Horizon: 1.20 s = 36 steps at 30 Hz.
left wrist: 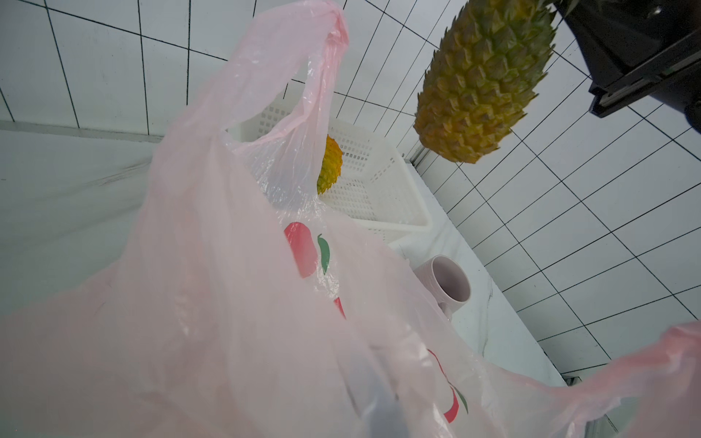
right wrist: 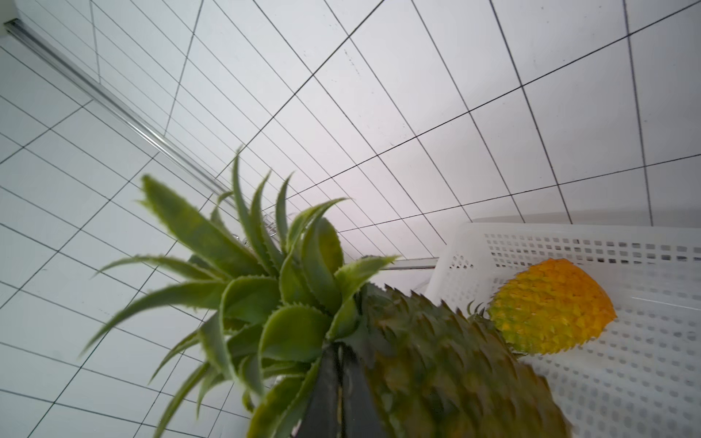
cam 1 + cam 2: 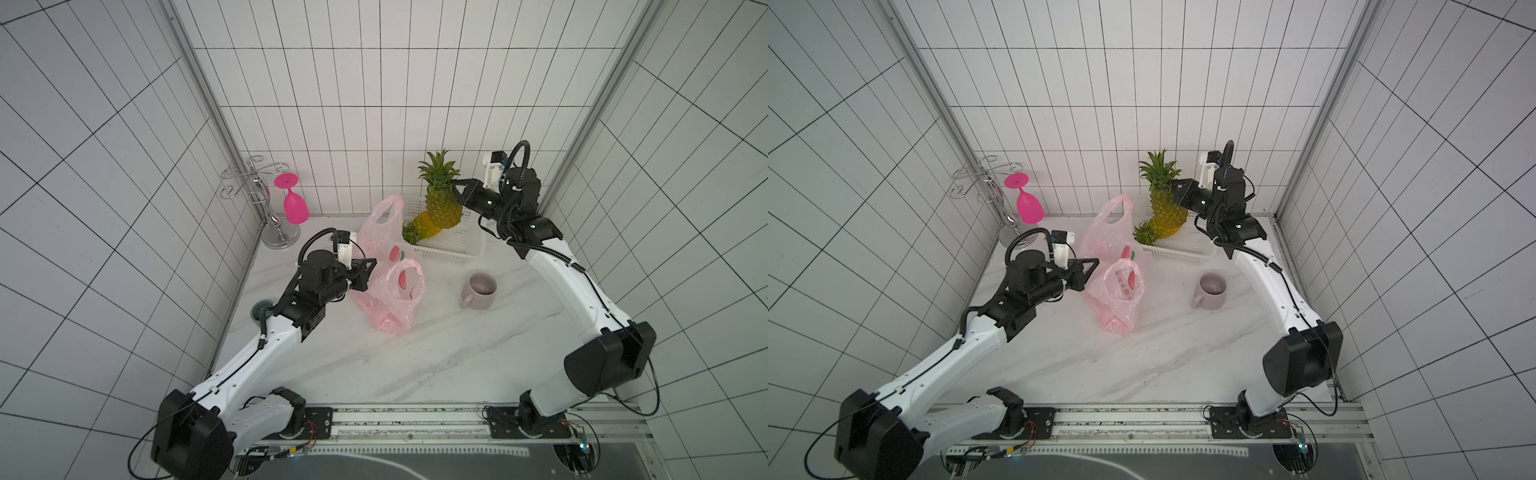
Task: Place the pineapple into a plastic bag & tie a knot
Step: Place the pineapple in the plastic bag.
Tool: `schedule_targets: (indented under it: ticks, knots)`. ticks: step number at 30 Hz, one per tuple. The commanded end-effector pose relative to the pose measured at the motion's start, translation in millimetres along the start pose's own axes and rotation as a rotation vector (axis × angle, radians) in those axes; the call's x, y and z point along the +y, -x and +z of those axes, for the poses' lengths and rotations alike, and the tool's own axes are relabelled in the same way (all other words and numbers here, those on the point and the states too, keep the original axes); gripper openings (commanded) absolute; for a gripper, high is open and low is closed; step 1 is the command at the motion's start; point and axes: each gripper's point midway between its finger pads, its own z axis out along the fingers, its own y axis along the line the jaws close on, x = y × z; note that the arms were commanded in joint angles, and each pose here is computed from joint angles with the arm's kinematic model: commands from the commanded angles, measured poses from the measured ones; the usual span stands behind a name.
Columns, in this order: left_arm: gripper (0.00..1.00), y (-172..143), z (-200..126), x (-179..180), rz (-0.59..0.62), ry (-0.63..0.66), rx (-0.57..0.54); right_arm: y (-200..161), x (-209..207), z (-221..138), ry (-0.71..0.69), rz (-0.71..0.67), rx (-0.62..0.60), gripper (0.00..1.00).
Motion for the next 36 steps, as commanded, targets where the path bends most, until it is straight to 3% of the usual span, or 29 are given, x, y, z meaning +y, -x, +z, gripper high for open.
schedule_targets:
  ticks: [1, 21, 36]
  knots:
    - [0.0, 4.4, 4.2, -3.4, -0.034, -0.048, -0.05, -5.6, 29.5, -8.6, 0.129, 0.043, -0.015, 0.0]
    - [0.0, -23.1, 4.3, 15.7, -0.1, -0.045, -0.093, -86.1, 78.0, -11.5, 0.326, 0.22, 0.1, 0.0]
    - [0.0, -28.7, 5.4, 23.4, -0.134, -0.03, -0.106, -159.0, 51.0, -15.3, 0.374, 0.41, 0.174, 0.0]
